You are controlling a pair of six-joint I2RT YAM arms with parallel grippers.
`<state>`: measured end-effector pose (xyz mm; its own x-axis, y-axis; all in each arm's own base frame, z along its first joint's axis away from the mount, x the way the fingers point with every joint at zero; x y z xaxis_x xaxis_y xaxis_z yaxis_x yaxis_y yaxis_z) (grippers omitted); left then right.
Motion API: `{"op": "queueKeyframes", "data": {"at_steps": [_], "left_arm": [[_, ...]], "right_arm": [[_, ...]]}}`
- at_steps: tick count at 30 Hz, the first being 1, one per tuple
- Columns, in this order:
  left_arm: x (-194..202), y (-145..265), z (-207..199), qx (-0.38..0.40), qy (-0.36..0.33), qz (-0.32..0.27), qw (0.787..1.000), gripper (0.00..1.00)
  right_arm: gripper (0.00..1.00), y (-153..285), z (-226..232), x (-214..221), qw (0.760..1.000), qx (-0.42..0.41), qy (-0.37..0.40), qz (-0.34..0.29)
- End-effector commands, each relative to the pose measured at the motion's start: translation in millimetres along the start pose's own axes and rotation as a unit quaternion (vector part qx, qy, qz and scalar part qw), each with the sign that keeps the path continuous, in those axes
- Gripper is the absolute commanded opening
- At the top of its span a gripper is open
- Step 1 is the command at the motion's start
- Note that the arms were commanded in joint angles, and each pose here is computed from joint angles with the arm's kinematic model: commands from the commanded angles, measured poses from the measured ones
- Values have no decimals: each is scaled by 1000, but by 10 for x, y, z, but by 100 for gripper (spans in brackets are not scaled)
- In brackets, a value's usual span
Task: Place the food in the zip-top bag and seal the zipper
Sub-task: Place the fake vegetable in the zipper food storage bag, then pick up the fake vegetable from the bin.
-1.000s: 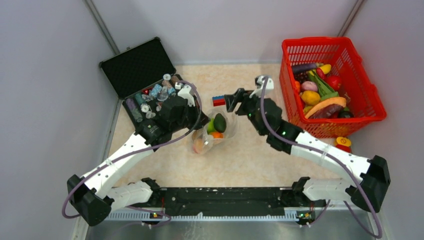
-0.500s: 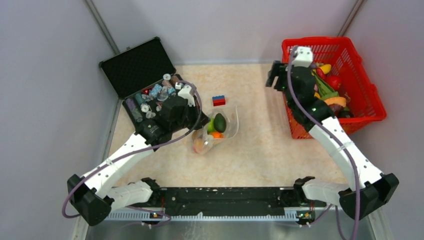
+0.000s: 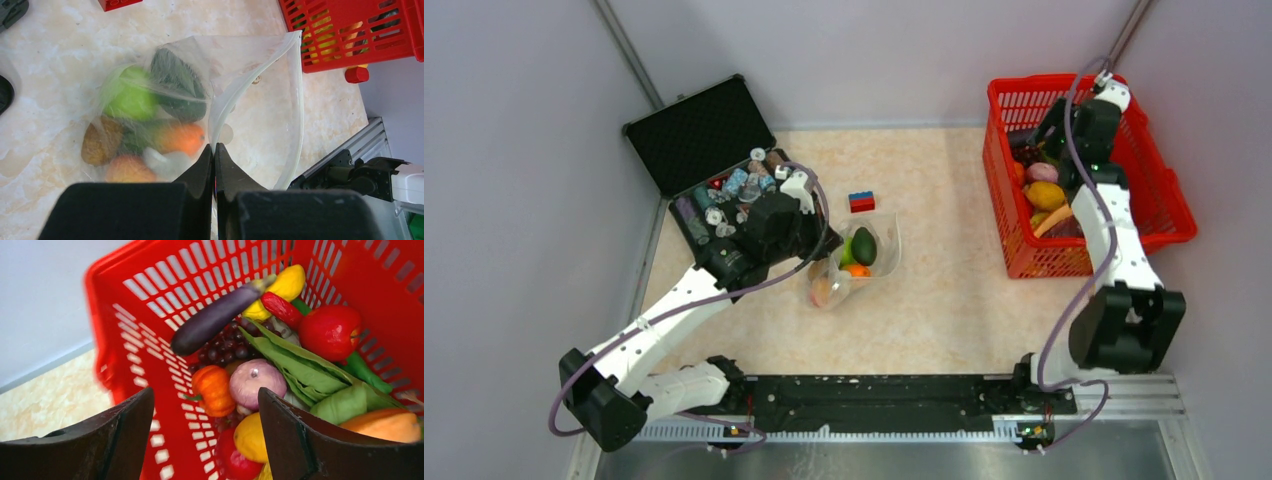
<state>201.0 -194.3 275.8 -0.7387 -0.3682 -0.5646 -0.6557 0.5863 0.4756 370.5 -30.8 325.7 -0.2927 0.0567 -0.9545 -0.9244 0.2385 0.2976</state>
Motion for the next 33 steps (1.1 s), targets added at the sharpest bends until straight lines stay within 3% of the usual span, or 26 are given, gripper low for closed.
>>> {"op": "queueKeyframes", "data": {"at_steps": [1, 5, 9, 14, 20, 24, 33], "left_arm": [[-128, 70, -83, 13, -8, -28, 999, 0], [-129, 63, -81, 15, -9, -28, 999, 0], [-141, 43, -77, 12, -12, -28, 999, 0], [-147, 51, -60, 5, -9, -32, 999, 0], [-149, 71, -11, -5, -12, -38, 999, 0], [-186, 56, 15, -18, -12, -50, 999, 0], [-205, 25, 36, -28, -14, -48, 998, 0]], "right_arm": [[74, -388, -114, -133, 998, -19, -47, 20], [74, -714, -202, -118, 998, 7, -30, 60], [74, -1035, -211, -11, 993, -8, -78, 86], [72, -1394, -241, 113, 985, -15, -160, 68], [68, -1732, -174, 223, 975, -45, -193, 101], [68, -1889, -152, 399, 964, -31, -226, 134], [63, -2137, -141, 602, 943, 5, -309, 124]]}}
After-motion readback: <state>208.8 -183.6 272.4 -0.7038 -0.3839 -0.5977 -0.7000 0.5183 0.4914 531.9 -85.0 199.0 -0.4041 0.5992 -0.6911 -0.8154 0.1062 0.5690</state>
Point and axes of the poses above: each gripper's point midway between its finger pads, its own y axis back along the fingers, its own z axis along the line the jaws close on, x = y × z, the point moved 8 cm from there along y, back along the fingers, and after that the axes turned 15 degrees about y, right-handed, at the moved point
